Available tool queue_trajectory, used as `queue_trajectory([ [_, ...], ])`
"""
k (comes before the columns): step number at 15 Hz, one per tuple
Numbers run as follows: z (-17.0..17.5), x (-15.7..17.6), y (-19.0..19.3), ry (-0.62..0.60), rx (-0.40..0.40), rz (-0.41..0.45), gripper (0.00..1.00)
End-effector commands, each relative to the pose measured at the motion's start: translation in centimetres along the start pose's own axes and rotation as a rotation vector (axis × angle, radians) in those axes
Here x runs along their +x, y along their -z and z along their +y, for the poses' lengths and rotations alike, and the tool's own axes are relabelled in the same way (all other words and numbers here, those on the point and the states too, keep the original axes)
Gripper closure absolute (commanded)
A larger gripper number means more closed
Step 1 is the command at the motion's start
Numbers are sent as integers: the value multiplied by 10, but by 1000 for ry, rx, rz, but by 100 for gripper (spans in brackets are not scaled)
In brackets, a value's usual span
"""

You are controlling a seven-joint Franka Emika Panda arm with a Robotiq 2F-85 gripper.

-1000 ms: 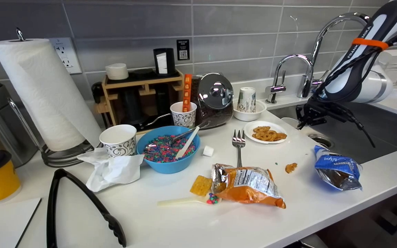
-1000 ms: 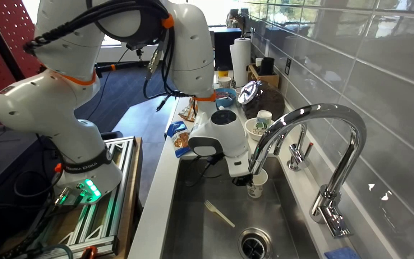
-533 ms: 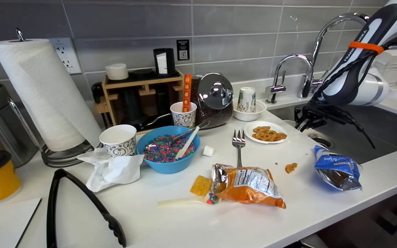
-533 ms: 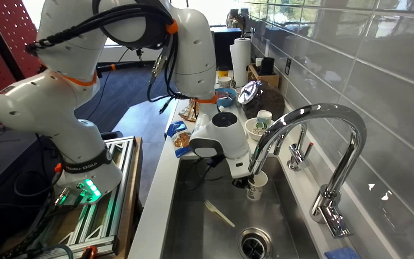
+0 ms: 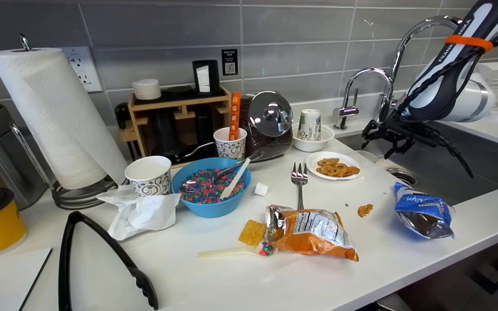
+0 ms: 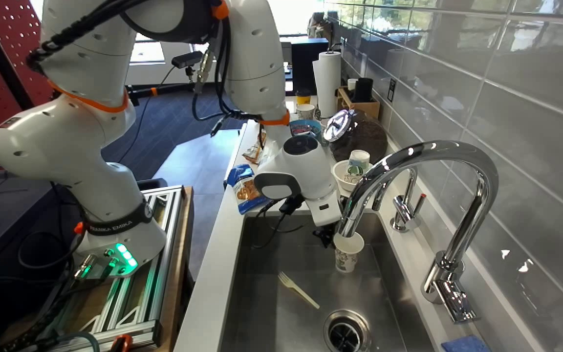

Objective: Put the coffee cup on the right in the sink.

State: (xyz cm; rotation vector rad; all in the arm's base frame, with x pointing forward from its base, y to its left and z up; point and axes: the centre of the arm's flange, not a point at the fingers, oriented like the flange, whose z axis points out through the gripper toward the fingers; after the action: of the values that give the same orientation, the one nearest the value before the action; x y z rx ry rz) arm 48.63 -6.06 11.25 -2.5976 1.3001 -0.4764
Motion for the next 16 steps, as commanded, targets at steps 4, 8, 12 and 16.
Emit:
queue_trajectory([
  [4,23,-22,71,84,-55,-50,0],
  [8,17,-69,96,243,-121,-137,0],
  [12,-4,-102,142,434,-169,-75,0],
  [16,-58,-129,159,661,-169,-40,0],
])
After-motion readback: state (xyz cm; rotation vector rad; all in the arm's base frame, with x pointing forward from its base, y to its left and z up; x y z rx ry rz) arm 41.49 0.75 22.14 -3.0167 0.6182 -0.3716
